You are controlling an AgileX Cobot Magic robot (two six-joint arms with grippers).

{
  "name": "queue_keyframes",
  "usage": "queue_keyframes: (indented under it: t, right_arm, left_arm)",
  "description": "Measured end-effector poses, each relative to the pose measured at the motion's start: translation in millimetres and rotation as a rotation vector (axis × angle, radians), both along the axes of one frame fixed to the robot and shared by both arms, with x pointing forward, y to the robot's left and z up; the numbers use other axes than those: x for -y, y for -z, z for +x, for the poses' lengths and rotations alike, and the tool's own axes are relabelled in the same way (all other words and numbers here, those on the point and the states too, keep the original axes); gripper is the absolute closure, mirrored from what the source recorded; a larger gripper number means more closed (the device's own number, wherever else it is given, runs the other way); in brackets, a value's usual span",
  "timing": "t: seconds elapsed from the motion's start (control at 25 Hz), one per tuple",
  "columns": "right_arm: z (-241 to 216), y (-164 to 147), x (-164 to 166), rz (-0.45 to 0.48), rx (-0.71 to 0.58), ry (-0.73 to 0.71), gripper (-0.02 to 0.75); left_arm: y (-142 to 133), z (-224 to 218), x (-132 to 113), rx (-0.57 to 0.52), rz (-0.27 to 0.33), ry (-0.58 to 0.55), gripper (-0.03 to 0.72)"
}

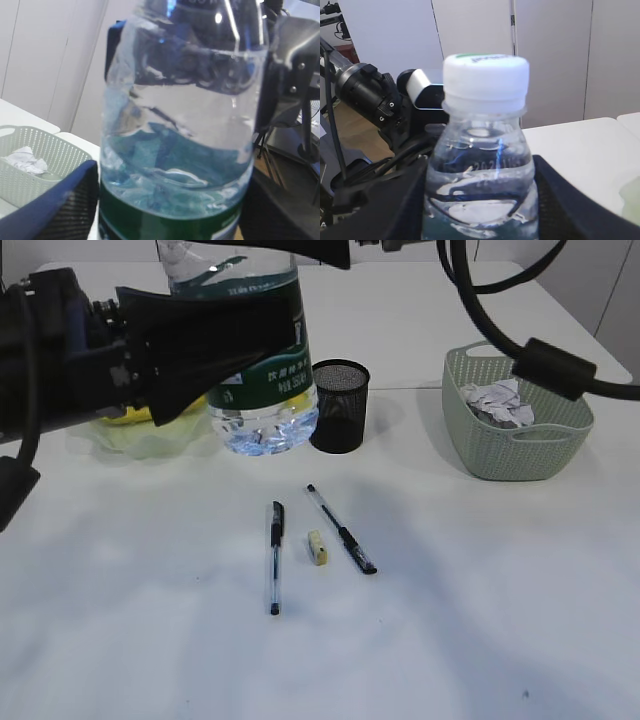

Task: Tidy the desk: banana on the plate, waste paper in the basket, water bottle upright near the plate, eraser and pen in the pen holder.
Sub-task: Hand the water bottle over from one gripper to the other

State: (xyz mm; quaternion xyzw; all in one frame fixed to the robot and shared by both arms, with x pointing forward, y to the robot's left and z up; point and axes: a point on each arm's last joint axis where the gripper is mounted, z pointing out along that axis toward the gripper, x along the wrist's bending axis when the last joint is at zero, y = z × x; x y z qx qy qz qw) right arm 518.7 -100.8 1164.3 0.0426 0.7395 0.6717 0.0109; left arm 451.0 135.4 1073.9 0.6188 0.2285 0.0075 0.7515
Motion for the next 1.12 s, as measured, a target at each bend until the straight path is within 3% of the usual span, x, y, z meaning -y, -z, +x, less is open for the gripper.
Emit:
queue_keyframes:
  t: [0.2, 0.52, 0.68, 0.96, 1.12]
  right_arm:
    - [0.6, -0.1, 0.0, 0.001, 0.001, 0.006, 0.321]
    - [1.0, -0.1, 0.1, 0.001, 0.002, 0.011, 0.321]
    - [1.9, 0.0, 0.2, 0.0, 0.003, 0.021, 0.314]
    - [4.4, -3.9, 0.4, 0.03, -0.004, 0.062, 0.138]
    - [5.3, -4.5, 0.9, 0.031, -0.013, 0.079, 0.106]
  left_arm:
    - [-0.5, 0.4, -0.2, -0.003, -0.007, -0.005, 0.139]
    - [-0.2, 0.7, -0.3, -0.004, -0.004, -0.007, 0.284]
    - [-0.2, 0.7, -0.3, -0.004, -0.004, -0.007, 0.3]
    - [6.0, 3.8, -0.7, 0.03, 0.059, -0.044, 0.31]
    - [9.7, 5.4, -1.0, 0.026, 0.082, -0.059, 0.312]
